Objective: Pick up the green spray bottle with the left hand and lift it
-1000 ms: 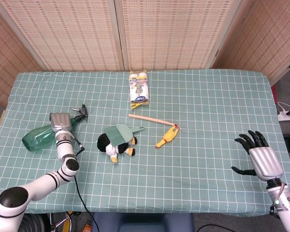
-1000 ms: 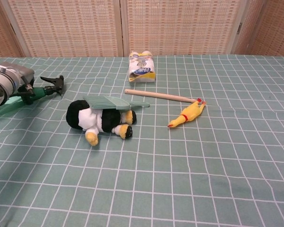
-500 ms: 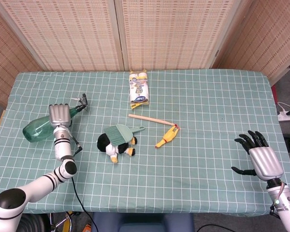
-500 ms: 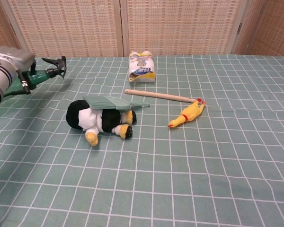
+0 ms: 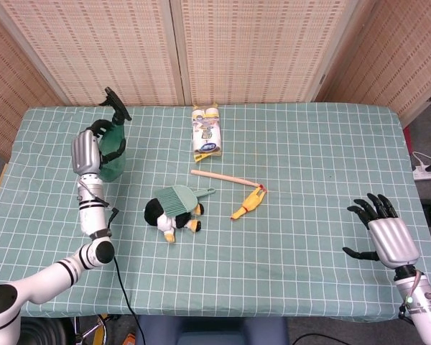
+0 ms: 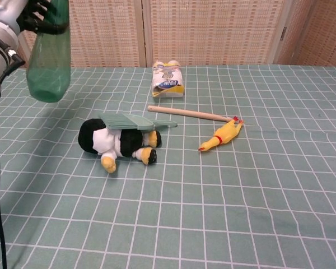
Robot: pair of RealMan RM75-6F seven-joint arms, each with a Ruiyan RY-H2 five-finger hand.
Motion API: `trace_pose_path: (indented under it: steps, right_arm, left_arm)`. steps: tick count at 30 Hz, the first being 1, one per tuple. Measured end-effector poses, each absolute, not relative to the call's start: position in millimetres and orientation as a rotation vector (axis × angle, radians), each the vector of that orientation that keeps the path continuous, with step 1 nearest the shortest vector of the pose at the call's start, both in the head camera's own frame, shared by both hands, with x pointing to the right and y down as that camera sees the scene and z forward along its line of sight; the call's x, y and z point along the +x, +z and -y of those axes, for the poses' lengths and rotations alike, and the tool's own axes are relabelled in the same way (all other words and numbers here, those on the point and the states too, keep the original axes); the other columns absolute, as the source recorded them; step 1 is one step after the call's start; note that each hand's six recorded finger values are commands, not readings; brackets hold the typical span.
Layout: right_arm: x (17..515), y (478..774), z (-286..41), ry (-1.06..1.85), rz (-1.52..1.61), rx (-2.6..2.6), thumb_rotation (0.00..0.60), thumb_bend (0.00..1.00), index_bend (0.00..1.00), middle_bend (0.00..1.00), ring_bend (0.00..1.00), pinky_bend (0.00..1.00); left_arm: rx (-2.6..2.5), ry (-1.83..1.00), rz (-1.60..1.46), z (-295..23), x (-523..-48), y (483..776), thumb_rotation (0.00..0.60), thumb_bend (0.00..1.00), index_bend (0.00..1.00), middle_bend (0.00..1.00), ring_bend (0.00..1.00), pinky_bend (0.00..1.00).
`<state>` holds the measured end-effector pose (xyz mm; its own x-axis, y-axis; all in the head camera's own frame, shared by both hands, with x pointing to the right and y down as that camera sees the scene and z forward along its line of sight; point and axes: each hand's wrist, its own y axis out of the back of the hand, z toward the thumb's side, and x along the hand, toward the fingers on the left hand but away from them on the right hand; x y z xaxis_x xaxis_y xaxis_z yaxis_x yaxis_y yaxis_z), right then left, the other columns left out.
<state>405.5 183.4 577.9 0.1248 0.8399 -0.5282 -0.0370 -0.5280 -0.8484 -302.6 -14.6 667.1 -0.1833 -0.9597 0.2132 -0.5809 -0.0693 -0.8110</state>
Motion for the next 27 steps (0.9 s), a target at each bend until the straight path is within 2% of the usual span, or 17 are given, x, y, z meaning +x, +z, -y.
trace_pose_path:
  steps: [4,8,20,27]
  right_arm:
    - [405,577,-183,1.486,0.801,-1.66,0.6,0.0,0.27,0.17,0.0,0.0]
    - [405,578,-184,1.488,0.8,-1.659,0.6,0.0,0.28,0.17,0.0,0.0]
    - [404,581,-183,1.542,0.764,-1.646,0.6,0.0,0.28,0.17,0.0,0.0]
    - [403,582,-183,1.586,0.743,-1.627,0.6,0.04,0.28,0.17,0.0,0.0]
  left_arm:
    - [-1.714,-0.969,-1.937,23,-296,655,0.6,0.35,0.7,0.75,0.55,0.33]
    - [-1.722,-0.88,-1.998,27,-298,656,0.6,0.35,0.69,0.74,0.53,0.31]
    - [-1.732,-0.868,-2.114,30,-338,690,0.6,0.31,0.65,0.7,0.48,0.27]
    - [-1.801,-0.862,-2.145,31,-345,705,0.6,0.27,0.64,0.68,0.46,0.25]
